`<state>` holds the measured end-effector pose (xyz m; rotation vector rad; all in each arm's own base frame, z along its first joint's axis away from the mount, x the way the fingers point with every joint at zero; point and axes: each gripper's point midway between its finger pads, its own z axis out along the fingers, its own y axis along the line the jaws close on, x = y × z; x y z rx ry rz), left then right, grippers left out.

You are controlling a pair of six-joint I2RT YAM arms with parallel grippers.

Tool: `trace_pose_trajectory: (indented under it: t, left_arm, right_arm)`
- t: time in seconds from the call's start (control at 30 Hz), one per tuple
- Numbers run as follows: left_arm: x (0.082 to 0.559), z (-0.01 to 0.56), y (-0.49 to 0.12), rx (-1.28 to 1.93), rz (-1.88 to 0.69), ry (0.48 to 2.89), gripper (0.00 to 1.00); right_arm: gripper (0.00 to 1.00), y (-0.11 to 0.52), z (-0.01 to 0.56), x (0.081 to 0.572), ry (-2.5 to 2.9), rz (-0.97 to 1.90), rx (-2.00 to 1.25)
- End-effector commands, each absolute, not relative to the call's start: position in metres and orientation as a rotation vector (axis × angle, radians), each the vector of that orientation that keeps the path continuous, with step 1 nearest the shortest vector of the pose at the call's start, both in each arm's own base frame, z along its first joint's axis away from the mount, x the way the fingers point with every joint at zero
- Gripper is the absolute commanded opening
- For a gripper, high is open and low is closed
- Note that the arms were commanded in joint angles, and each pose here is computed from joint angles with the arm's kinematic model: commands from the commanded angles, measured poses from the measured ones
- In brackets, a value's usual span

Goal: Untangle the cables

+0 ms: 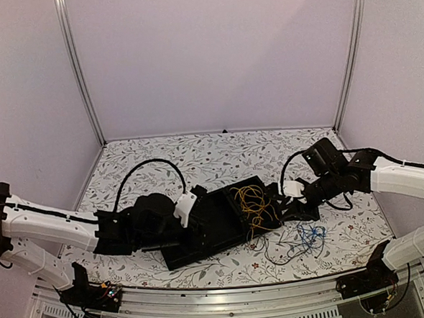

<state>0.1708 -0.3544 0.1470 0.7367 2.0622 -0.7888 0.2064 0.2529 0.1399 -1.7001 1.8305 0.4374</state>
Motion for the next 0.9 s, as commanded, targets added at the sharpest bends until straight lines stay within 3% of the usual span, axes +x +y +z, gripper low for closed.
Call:
trace_pose_trajectory:
  t: [0.0,0.17,0.37,0.67,0.87]
  left_arm:
    - [0.147,0.126,-0.383,0.753,-0.874,2.105,0.46]
    - [0.137,0.111,-0.405,0.736,-0.827,2.144,0.52]
    - [0.136,0.124,-0.414,0.552,-0.948,2.155,0.56]
    - [0.155,0.126,-0.376,0.359,-0.849,2.149,0.58]
    - [0.160,0.128,-0.358,0.321,-0.825,2.137,0.59]
  right_arm:
    - [0.35,0.261,0.123,0.168,1.749,0.628,-1.854]
    - [0.40,0.268,0.096,0.170,1.630,0.419,-1.950]
    - [0.43,0.276,0.090,0.184,1.551,0.229,-1.975]
    - [0.48,0.279,0.061,0.176,1.312,-0.116,-2.126]
    - [0.49,0.281,0.058,0.177,1.226,-0.176,-2.152]
